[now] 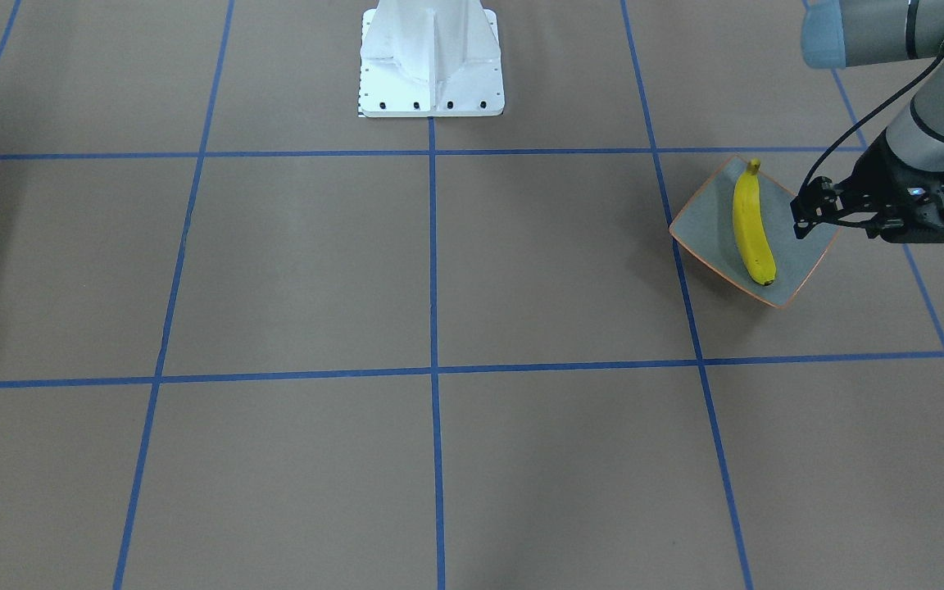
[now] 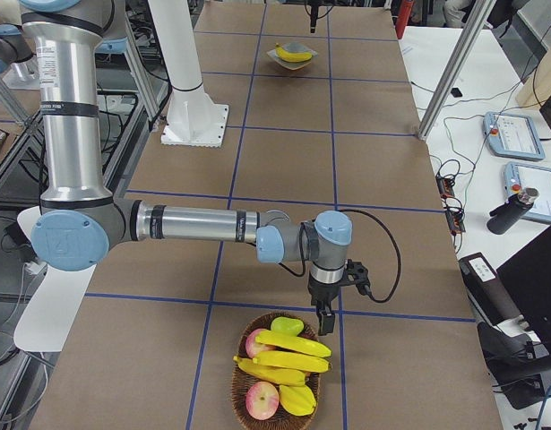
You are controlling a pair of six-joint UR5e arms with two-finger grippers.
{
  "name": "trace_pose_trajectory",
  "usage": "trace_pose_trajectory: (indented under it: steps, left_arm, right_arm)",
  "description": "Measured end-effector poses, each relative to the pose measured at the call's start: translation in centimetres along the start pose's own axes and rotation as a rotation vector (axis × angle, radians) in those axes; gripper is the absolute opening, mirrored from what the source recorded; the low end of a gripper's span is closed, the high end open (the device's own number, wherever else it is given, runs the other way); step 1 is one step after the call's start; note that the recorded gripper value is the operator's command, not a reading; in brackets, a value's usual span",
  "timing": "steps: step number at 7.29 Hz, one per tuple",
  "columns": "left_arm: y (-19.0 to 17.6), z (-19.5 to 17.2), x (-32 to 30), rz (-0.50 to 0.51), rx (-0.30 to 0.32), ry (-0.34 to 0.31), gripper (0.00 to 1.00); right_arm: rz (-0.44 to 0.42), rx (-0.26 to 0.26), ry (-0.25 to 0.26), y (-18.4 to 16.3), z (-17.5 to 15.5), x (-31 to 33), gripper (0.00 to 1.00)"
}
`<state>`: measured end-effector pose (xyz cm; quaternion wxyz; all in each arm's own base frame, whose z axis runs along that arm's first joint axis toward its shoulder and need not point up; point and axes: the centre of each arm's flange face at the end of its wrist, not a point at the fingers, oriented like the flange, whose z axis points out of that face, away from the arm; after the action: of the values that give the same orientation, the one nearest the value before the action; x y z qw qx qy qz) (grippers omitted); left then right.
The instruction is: Transfer all bananas from basket to plate
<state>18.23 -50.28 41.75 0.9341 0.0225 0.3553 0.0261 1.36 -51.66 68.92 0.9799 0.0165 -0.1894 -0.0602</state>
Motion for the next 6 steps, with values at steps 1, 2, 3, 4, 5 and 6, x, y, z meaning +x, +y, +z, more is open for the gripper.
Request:
trace_pose_trajectory:
  steps: [1, 2, 3, 4, 5, 6]
  left_arm:
    - [0.0, 0.0, 0.1, 0.001, -0.003, 0.006, 1.0]
    - [0.0, -0.1, 0.3, 0.002, -0.006, 0.015, 1.0]
    - [-0.1, -0.2, 0.5, 0.004, -0.007, 0.021, 1.0]
    - [-0.2, -0.2, 0.7, 0.006, -0.007, 0.025, 1.0]
    - [-0.2, -0.3, 0.8, 0.008, -0.006, 0.027, 1.0]
    - [-0.2, -0.4, 1.0, 0.01, -0.005, 0.028, 1.0]
  right_arm:
    - [0.054, -0.002, 0.055, -0.5, 0.2, 0.0, 1.0]
    - [0.105, -0.003, 0.101, -1.0, 0.5, -0.5, 1.0]
    - [0.147, -0.003, 0.137, -1.5, 1.0, -1.3, 1.0]
    - [0.175, 0.0, 0.166, -2.1, 1.4, -2.2, 1.0]
    - [0.183, -0.003, 0.18, -2.4, 1.9, -2.9, 1.0]
    - [0.184, -0.011, 0.188, -2.4, 2.6, -3.3, 1.0]
